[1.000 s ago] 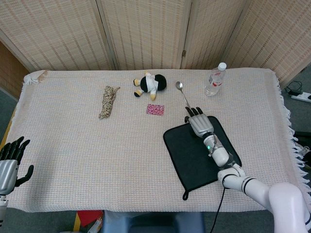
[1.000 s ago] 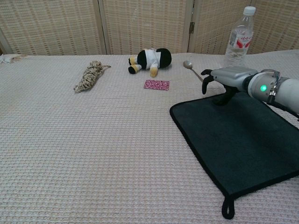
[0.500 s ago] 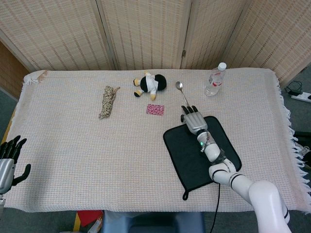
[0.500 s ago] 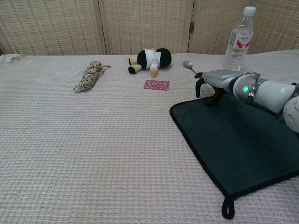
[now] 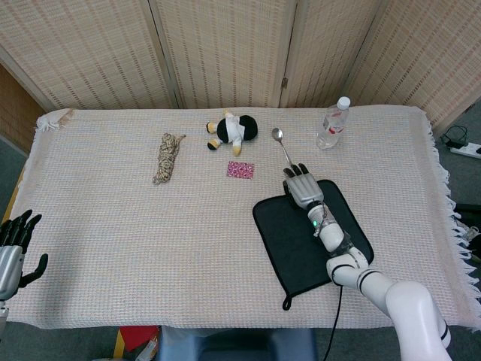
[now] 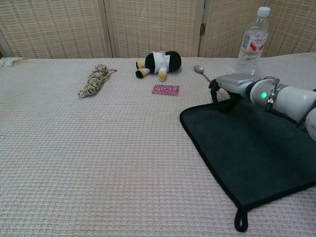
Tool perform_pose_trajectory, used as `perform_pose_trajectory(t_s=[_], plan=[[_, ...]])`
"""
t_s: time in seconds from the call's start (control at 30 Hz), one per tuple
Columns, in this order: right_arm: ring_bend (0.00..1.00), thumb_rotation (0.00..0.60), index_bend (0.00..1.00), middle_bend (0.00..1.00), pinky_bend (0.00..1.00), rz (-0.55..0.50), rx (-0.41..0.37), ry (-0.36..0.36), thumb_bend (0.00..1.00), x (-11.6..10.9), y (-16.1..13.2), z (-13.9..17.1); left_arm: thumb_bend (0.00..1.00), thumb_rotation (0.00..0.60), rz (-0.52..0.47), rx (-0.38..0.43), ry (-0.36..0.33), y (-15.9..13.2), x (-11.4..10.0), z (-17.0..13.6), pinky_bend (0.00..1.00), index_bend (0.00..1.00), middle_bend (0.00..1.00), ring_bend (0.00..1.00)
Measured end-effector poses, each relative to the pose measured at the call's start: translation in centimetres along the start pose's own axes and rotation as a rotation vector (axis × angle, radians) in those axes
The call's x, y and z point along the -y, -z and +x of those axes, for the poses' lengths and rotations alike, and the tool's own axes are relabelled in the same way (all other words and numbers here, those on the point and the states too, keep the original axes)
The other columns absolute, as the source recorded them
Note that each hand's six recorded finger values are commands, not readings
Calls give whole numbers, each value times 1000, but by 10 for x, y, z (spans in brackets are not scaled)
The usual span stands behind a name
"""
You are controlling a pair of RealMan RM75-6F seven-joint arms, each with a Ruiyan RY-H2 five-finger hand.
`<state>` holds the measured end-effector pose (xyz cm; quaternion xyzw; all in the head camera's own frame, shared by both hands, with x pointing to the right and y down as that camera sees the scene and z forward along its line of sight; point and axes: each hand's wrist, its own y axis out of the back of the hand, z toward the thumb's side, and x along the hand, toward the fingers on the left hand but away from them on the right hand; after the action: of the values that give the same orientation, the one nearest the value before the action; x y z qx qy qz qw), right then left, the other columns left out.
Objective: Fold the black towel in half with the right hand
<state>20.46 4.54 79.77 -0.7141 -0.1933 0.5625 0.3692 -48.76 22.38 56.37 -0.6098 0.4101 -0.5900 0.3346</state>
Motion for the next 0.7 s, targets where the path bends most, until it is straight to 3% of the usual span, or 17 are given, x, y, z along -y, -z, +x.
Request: perform_pose_trajectory(t_s=[0.37, 0.7], plan=[[51, 600, 642, 205, 0, 2, -11, 51, 490, -7, 6, 9, 521, 600, 1, 1, 0, 0, 0, -1, 0, 0, 35, 0], [58, 600, 657, 219, 0, 30, -48, 60, 490, -2, 21, 40, 521, 600, 8, 0, 6, -1, 2, -1, 0, 0, 35, 0]])
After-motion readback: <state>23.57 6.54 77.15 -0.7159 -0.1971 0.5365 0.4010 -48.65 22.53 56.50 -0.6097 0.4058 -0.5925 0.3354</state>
